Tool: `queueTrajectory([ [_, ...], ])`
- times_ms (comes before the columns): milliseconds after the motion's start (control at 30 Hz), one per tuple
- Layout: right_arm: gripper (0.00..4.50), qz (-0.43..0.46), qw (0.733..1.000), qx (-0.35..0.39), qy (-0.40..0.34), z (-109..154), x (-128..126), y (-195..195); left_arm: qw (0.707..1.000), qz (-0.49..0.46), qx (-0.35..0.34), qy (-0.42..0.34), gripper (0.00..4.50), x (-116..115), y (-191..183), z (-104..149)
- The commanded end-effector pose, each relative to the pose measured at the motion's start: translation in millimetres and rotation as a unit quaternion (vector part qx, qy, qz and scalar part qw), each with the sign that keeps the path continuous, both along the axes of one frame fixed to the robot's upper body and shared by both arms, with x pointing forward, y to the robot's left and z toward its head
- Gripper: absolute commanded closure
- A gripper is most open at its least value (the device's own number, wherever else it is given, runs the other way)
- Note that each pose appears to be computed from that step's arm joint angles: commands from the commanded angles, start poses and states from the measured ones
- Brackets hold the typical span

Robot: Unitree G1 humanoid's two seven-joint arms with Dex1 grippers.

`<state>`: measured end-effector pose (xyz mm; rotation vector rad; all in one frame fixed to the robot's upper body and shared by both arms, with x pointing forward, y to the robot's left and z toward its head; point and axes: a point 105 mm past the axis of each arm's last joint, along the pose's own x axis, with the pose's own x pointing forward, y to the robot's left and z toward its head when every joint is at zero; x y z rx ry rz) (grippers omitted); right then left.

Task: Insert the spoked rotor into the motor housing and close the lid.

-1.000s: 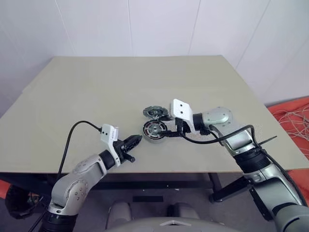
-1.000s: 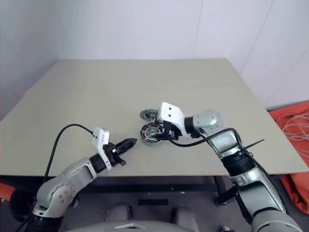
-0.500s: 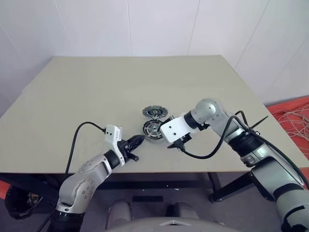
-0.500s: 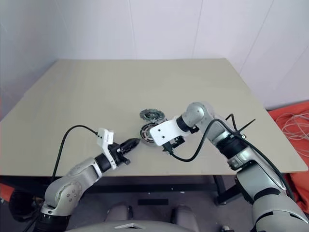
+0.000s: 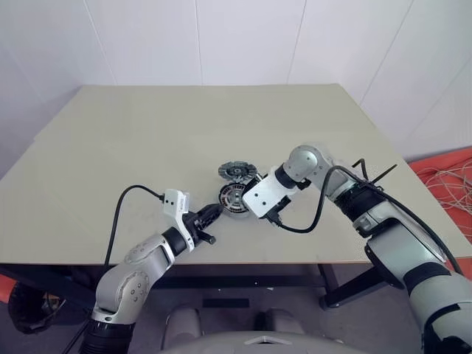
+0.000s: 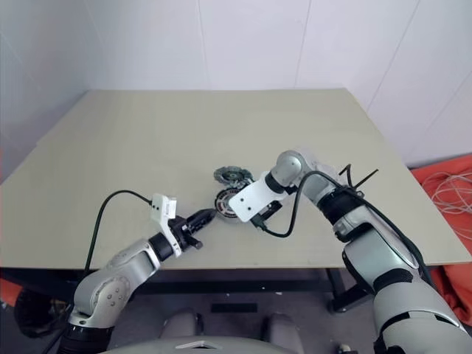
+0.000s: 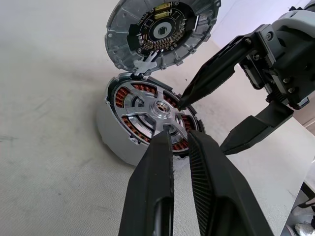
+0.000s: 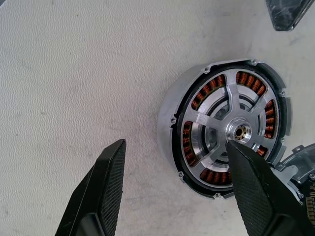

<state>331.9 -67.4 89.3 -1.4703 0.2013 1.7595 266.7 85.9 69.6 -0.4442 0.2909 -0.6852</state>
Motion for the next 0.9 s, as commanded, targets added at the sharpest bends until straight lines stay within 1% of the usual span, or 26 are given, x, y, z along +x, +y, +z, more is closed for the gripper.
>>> queueTrajectory([
  [33,0.86,0.011,1.0,-0.002,-0.019,9.5,5.8,0.6,1.0,0.002,-0.005,-0.024,3.93,1.2,0.1,10.7],
  [433,0.86,0.019,1.0,-0.017,-0.017,1.5,5.5,-9.3,1.0,0.006,-0.007,-0.022,3.93,2.5,0.4,10.8],
  [500,1.25,0.021,1.0,-0.014,-0.017,1.6,4.9,-9.1,1.0,0.006,-0.006,-0.022,3.93,2.8,0.6,10.4],
  [667,1.25,0.028,0.999,-0.003,-0.019,4.9,2.9,-5.0,1.0,0.006,-0.005,-0.02,3.93,3.5,0.5,9.3],
  [900,1.25,0.042,0.999,-0.002,-0.007,1.0,-5.4,-4.1,1.0,0.006,-0.005,-0.018,3.93,3.0,0.0,8.0],
])
